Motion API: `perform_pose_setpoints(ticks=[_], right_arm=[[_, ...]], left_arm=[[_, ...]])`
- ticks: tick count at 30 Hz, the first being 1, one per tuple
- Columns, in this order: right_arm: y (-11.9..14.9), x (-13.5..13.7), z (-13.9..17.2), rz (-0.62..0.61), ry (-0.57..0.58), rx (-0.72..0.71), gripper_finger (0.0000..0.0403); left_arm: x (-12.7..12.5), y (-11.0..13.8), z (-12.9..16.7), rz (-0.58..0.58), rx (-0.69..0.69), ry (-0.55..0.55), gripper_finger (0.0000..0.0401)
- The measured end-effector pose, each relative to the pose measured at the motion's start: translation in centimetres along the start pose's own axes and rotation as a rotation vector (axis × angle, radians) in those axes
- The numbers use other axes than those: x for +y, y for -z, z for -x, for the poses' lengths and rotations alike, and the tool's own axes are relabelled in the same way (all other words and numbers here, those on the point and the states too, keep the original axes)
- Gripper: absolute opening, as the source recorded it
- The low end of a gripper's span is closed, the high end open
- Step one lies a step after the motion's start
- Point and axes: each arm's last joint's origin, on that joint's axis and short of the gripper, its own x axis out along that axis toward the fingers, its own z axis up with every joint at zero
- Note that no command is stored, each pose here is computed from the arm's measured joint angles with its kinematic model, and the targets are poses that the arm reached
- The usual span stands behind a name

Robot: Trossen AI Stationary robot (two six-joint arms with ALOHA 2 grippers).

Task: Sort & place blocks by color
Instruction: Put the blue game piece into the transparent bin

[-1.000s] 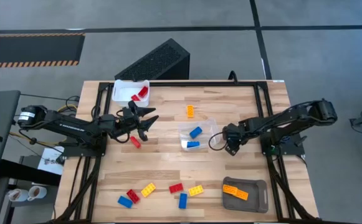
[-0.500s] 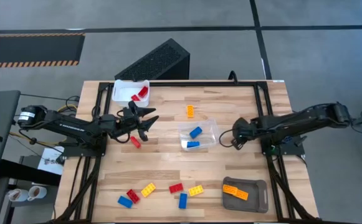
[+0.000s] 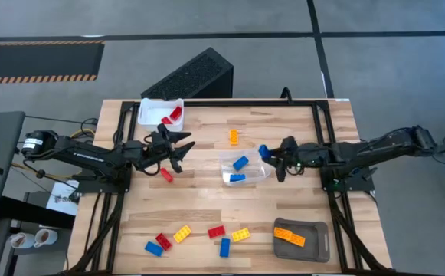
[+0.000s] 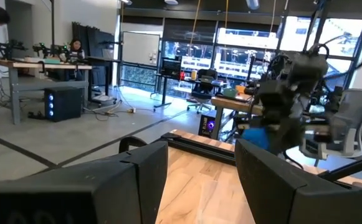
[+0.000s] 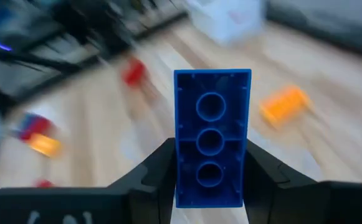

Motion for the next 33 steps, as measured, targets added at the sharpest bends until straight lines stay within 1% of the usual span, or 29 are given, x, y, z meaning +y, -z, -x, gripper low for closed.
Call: perform_pose_setpoints(ticks=[4,6,9,16,19,27,30,33], right_arm=[[-1.9,1.9,0.2,0.066,-0.188,-0.202,0.0139],[-2.2,2.5,0.2,0.096,-0.247,-0.277,0.0138],[-1.5,2.2,-0.6,0.145,-0.221,-0.259,0.0142],[1.7,-1.3,-3.3,0.013,-0.117,-0.139,0.0141],[2.2,-2.0,-4.1,0.011,-0.076,-0.101,0.0141],[4.0,-2.7,-5.7,0.031,-0.012,0.011,0.0181],[4.6,-2.7,-6.1,0.017,-0.006,0.047,0.0193],[5.0,-2.6,-6.2,0.0,-0.026,0.07,0.0203]], left_arm=[[0.0,0.0,0.0,-0.006,0.001,0.0,0.0174],[0.0,0.0,0.0,-0.011,0.001,0.0,0.0174],[0.0,0.0,0.0,-0.011,0.001,0.0,0.0174],[0.0,0.0,0.0,-0.014,0.001,0.004,0.0173],[0.0,0.0,0.0,-0.014,0.001,0.004,0.0173],[0.0,0.0,0.0,-0.01,-0.001,-0.016,0.0173],[0.0,0.0,0.0,-0.009,-0.001,-0.017,0.0173],[0.0,0.0,0.0,-0.009,-0.001,-0.017,0.0173]])
